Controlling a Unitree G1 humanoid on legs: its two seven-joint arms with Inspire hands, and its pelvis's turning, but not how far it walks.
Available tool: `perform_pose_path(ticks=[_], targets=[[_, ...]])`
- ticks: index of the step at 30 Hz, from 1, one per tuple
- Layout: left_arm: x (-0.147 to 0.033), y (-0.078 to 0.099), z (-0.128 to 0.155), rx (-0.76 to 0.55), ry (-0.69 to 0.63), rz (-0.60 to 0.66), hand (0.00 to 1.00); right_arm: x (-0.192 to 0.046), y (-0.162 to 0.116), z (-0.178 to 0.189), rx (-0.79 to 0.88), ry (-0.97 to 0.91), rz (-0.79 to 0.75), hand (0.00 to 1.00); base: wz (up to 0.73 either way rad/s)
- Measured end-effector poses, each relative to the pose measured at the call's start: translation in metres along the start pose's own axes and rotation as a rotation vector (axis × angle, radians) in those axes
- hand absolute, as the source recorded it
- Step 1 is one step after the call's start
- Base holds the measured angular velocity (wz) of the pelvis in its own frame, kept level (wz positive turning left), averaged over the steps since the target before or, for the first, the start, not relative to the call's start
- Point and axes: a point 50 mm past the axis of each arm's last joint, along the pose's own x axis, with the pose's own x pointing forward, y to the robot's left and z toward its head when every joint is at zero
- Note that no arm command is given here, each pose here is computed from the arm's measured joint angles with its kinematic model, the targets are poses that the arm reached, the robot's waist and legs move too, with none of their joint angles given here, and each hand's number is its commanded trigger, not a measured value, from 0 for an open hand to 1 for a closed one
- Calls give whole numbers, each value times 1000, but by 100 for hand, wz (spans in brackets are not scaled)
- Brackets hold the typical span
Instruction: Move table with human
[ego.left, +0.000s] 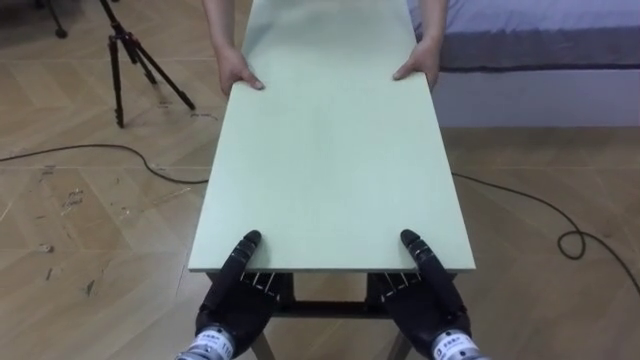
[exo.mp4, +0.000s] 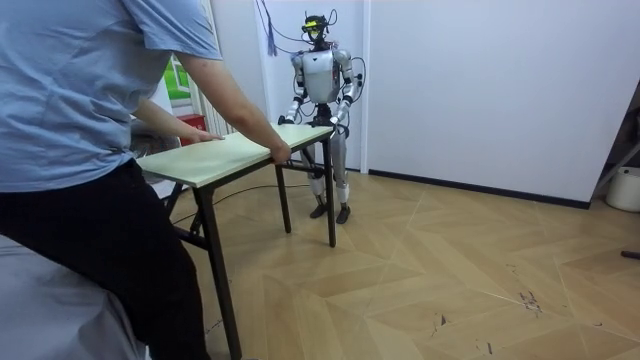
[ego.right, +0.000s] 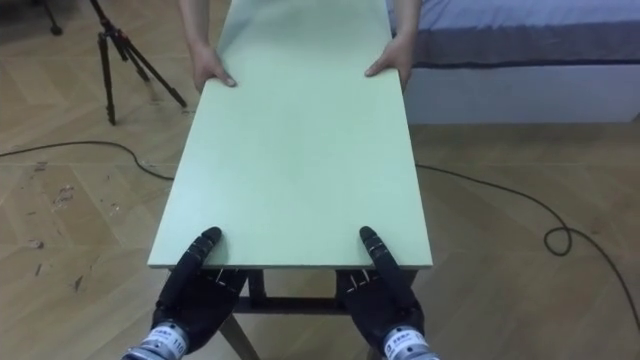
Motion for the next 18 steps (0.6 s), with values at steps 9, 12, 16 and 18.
perform_pose_path(ticks=[9,12,16,18], targets=[[1,-1,-3,10,-5,-2,100,0,0,2,-1,-9,-1,100,0],[1,-4,-4,15,-5,-13,100,0,1,2,-5,-26,7,100,0],[0,-8,-4,34,-15,-31,100,1,4,3,-10,-38,29,100,-1],[-3,-7,-5,50,-19,-35,100,-1,3,2,-20,-41,40,100,0]])
